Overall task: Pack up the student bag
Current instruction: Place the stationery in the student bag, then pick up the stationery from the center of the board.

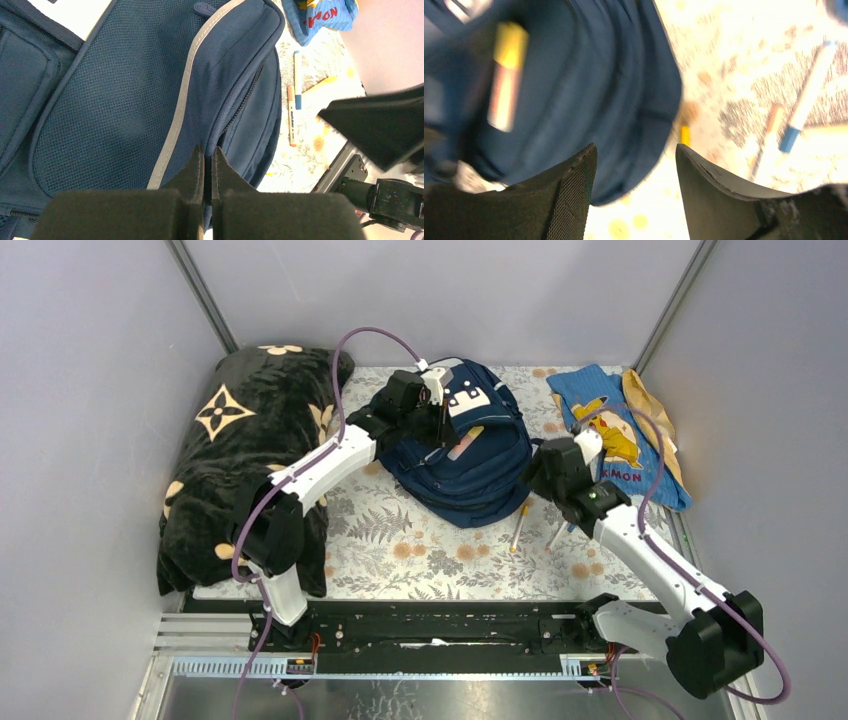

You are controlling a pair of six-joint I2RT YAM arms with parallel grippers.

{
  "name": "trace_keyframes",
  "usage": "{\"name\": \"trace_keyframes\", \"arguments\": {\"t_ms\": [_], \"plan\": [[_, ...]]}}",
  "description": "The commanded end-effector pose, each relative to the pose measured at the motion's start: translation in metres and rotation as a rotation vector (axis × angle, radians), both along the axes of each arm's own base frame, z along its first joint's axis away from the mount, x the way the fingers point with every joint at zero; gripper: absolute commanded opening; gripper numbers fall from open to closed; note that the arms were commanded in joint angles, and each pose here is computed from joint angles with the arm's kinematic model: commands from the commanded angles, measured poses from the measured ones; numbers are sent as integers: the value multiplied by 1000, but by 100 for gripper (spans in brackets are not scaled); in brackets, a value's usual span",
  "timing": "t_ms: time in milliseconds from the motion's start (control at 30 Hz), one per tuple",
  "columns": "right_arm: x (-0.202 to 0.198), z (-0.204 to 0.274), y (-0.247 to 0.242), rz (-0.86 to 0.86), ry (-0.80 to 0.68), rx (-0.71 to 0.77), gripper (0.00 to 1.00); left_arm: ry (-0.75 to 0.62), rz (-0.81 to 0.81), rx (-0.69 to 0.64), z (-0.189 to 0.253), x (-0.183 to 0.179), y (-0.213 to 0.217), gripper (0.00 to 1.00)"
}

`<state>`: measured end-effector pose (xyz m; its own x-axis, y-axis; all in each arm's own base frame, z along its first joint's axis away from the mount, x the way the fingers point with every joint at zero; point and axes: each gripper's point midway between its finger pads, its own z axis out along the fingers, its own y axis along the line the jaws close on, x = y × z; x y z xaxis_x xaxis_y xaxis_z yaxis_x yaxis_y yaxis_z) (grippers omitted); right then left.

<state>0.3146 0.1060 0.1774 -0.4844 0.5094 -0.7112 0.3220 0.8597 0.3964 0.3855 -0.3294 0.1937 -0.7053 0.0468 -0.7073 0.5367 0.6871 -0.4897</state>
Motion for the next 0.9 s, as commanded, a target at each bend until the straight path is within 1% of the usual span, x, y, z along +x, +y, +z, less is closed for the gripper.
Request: {"name": "trace_keyframes", "arguments": {"t_ms": [0,67,167,233,300,333,400,467,600,800,867], "plan": [[-52,-56,2,116,198,-3,65,-21,31,-17,12,12,11,0],[-62,-73,2,126,254,1,63,-20,41,-35,14,12,13,0],[-74,-97,1,119,391,-25,59,-31,34,-61,19,12,12,0],[-80,-112,4,129,471,-42,58,-25,35,-52,16,14,12,0],[-83,-125,6,131,515,-58,57,-13,38,-44,12,16,13,0],[-83,-132,6,128,538,-67,55,-11,37,-44,12,15,13,0],[-82,-138,8,113,571,-68,49,-7,28,-41,10,14,13,0],[-80,-142,12,103,606,-61,46,2,13,-35,7,12,12,0],[-75,-154,11,78,628,-80,44,16,6,-29,2,11,11,0],[-75,-172,8,65,661,-105,43,16,-24,-38,8,7,9,0],[-77,-175,9,61,668,-101,39,14,-23,-36,8,6,10,0]]}}
